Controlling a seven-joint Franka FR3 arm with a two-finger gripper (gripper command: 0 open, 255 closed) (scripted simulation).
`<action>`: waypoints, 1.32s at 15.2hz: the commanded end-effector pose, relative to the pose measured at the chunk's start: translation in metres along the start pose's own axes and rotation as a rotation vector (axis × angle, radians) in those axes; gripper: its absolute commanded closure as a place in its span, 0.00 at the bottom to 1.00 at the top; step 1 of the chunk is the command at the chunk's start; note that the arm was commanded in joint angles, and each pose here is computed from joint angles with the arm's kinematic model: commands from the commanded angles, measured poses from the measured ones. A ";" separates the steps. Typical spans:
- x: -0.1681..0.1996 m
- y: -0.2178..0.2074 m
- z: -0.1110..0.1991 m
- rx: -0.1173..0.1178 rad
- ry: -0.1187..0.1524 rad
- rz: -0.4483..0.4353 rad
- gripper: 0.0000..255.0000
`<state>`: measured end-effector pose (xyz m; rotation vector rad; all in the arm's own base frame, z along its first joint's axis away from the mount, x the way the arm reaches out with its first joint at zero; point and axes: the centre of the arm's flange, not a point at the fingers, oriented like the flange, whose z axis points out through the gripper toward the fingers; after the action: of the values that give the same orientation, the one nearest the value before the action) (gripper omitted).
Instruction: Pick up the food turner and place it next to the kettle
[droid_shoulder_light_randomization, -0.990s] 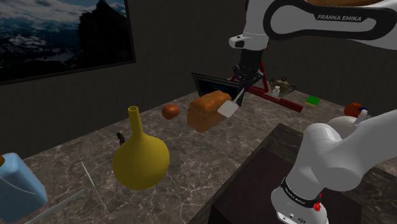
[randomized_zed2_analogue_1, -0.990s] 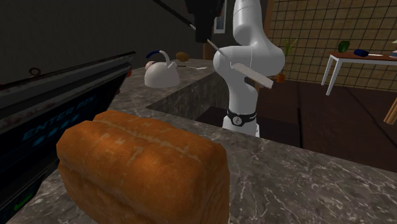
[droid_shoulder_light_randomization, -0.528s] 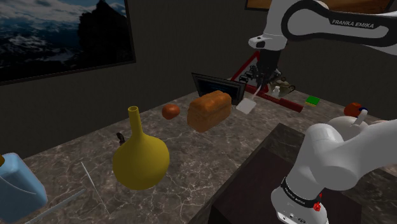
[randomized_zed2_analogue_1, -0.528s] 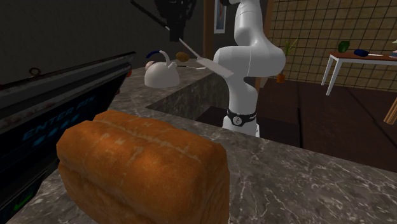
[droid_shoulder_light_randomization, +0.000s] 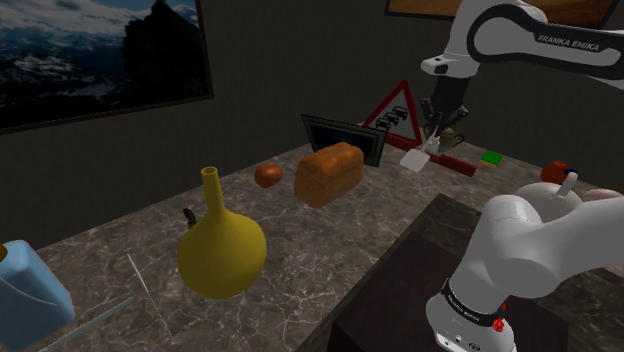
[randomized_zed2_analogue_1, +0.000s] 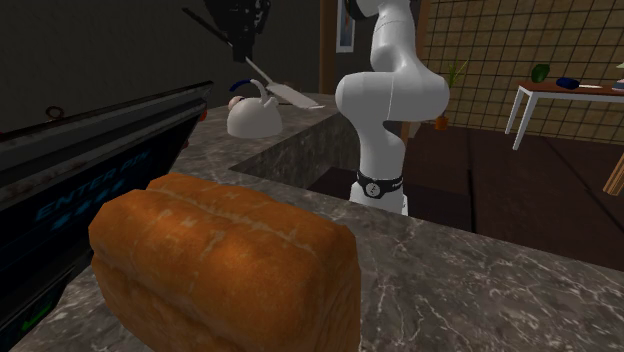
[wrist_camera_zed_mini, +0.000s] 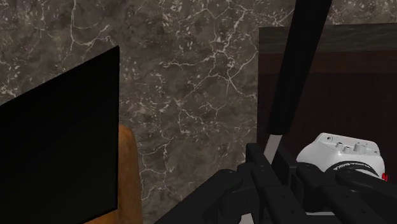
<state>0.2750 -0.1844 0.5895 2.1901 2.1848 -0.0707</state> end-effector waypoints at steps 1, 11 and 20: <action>-0.027 -0.011 0.001 0.001 -0.001 -0.001 1.00; -0.150 -0.058 0.009 0.001 -0.001 -0.001 1.00; -0.261 -0.100 0.016 0.001 -0.001 -0.001 1.00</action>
<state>0.1774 -0.4323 0.5917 2.1898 2.1850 -0.0699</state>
